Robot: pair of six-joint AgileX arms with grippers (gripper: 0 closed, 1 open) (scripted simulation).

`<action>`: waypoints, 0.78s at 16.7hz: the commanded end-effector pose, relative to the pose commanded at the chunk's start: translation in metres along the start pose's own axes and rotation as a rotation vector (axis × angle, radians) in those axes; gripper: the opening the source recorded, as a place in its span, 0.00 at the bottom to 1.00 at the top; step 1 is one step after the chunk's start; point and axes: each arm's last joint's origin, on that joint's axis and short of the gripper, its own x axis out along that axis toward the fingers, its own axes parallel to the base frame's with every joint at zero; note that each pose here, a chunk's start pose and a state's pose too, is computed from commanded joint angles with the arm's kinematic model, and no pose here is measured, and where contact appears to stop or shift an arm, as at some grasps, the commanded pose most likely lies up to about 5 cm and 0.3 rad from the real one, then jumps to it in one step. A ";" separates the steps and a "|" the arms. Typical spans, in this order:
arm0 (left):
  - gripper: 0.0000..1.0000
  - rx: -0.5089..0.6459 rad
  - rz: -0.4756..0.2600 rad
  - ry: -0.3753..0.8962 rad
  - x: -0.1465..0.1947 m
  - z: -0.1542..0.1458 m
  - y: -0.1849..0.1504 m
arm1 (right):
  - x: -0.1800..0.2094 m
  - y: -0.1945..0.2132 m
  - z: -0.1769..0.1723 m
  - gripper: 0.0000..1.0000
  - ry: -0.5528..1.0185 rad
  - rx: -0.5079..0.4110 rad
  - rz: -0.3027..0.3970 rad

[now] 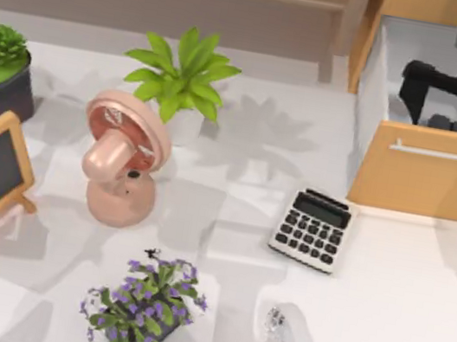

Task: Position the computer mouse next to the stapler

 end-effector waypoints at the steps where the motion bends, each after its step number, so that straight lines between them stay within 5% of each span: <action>1: 1.00 0.000 0.000 0.000 0.000 0.000 0.000 | 0.001 0.000 0.000 1.00 0.000 -0.001 0.000; 13: 1.00 0.000 0.000 0.000 0.000 0.000 0.000 | 0.009 0.001 -0.002 1.00 -0.003 -0.001 0.001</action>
